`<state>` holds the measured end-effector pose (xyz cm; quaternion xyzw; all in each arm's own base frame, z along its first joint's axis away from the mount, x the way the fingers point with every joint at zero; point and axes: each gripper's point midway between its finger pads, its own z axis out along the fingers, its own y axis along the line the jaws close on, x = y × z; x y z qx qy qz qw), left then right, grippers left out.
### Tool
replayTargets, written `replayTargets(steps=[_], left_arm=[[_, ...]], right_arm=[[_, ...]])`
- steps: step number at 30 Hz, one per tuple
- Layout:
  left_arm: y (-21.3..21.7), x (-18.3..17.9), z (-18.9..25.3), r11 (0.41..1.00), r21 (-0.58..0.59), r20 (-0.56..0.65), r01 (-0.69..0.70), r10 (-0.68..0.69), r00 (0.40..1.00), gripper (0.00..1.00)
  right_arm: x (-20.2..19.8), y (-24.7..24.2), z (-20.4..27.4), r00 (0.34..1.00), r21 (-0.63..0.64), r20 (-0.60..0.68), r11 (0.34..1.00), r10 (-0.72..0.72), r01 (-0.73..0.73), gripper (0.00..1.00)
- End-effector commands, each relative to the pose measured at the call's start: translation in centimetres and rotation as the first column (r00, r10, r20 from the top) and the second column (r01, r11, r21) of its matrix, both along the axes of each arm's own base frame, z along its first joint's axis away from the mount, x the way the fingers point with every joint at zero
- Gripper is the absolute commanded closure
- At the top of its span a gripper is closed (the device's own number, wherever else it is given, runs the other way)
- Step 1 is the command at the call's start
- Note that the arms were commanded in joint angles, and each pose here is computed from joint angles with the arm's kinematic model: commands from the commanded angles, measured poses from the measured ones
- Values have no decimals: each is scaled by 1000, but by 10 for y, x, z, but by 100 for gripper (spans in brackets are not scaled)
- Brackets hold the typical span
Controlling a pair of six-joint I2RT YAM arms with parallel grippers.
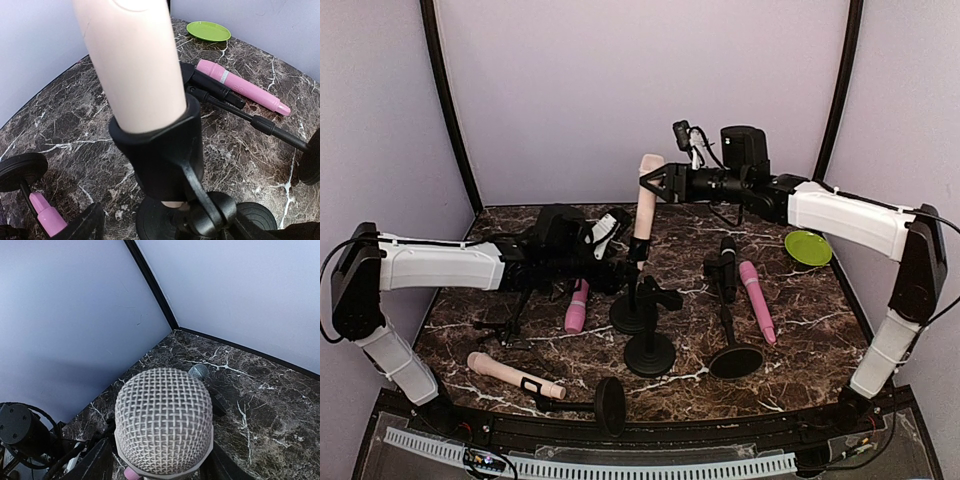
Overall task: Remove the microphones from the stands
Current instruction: Hold the microphone stand with the microphone at the center of the board.
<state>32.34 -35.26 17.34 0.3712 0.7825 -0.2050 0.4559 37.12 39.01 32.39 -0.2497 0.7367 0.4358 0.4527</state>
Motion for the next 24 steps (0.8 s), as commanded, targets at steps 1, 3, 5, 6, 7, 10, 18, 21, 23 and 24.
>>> replayTargets(steps=[1,3,5,6,7,10,18,21,23,24], left_arm=[[-6,5,24,998,-58,44,-6,8,999,22],[-8,4,28,998,-70,52,9,-5,999,22],[-11,2,30,996,-81,57,29,-24,998,23],[-13,1,31,995,-87,58,42,-37,998,24],[-15,1,31,995,-89,59,49,-44,997,27],[-19,0,30,993,-92,54,70,-65,996,39],[-23,2,35,992,-103,54,77,-72,996,68],[-23,-1,32,991,-100,43,84,-80,996,77],[-23,-3,31,991,-103,36,87,-84,996,81],[-23,-3,31,991,-106,31,86,-83,996,84]], right_arm=[[-8,-10,27,998,59,54,998,-15,12,40],[-9,-12,25,998,56,51,998,-21,18,40],[-10,-14,25,998,56,51,998,-26,23,40],[-11,-15,24,998,55,51,998,-28,25,40],[-11,-15,24,998,55,49,998,-30,27,40],[-11,-16,23,998,54,49,998,-32,29,41],[-7,-18,19,997,51,46,997,-61,59,41],[-2,-20,19,995,62,47,994,-90,87,38],[3,-20,19,993,73,43,992,-109,105,36],[5,-19,18,993,79,41,991,-113,109,34]])
